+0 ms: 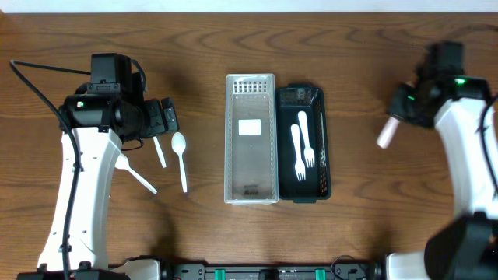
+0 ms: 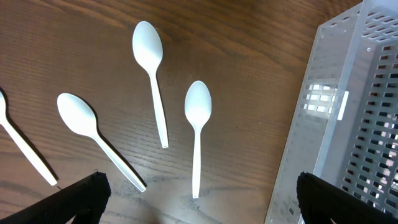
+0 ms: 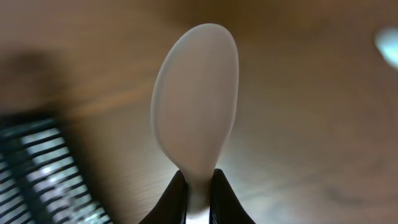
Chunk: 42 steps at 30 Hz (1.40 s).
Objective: Pack container
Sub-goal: 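Drop the white spoon into the green basket with right gripper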
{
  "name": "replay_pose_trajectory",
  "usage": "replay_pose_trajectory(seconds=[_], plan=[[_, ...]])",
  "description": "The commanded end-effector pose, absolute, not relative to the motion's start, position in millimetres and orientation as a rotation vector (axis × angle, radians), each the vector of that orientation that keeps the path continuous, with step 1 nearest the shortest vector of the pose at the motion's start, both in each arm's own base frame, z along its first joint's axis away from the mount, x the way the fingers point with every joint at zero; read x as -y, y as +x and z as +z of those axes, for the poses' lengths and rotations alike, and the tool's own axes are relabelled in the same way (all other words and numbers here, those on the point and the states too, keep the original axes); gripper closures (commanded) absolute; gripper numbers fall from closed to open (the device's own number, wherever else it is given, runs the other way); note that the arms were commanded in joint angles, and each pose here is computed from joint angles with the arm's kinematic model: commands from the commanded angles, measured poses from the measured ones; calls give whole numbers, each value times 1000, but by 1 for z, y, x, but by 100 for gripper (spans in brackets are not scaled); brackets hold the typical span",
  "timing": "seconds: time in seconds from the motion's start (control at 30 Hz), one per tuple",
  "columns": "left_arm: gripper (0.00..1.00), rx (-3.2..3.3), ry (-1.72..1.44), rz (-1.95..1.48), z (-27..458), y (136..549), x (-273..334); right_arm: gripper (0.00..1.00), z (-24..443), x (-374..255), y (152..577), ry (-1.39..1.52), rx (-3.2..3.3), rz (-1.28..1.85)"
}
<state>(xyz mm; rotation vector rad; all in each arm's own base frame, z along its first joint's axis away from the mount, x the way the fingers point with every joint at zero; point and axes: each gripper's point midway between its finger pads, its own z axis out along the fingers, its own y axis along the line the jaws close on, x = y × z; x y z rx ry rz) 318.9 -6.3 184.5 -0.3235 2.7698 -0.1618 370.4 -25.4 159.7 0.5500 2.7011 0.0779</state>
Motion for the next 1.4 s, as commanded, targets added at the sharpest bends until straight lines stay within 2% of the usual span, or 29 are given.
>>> replay_pose_trajectory(seconds=[0.0,0.23,0.5,0.63,0.67,0.7,0.73,0.87,1.0,1.1,1.27,1.33,1.37], plan=[[2,-2760,-309,-157,189,321,5,92,182,-38,369,304,-2684,148],[2,-2759,-309,-157,189,321,5,90,156,-121,355,134,-2783,196],[2,-2759,-308,-157,189,321,5,87,75,-159,343,16,-2999,112],[2,-2759,-308,-157,189,321,5,73,62,-164,343,-1,-3019,101],[2,-2759,-309,-157,189,321,5,67,63,-164,345,-8,-3009,106],[2,-2759,-309,-157,189,321,5,58,68,-165,348,-24,-2992,115],[2,-2759,-309,-157,189,321,5,54,74,-165,351,-37,-2977,122],[2,-2759,-309,-157,189,321,5,53,126,-152,375,-31,-2865,137],[2,-2759,-308,-157,189,321,5,39,198,-93,400,147,-2706,73],[2,-2759,-309,-157,189,321,5,37,236,-30,401,349,-2621,47],[2,-2759,-308,-157,189,321,5,37,241,85,361,1052,-2495,6],[2,-2758,-308,-157,189,321,5,42,232,119,341,1337,-2417,-7],[2,-2758,-308,-157,189,321,5,37,226,135,332,1469,-2360,-11]])
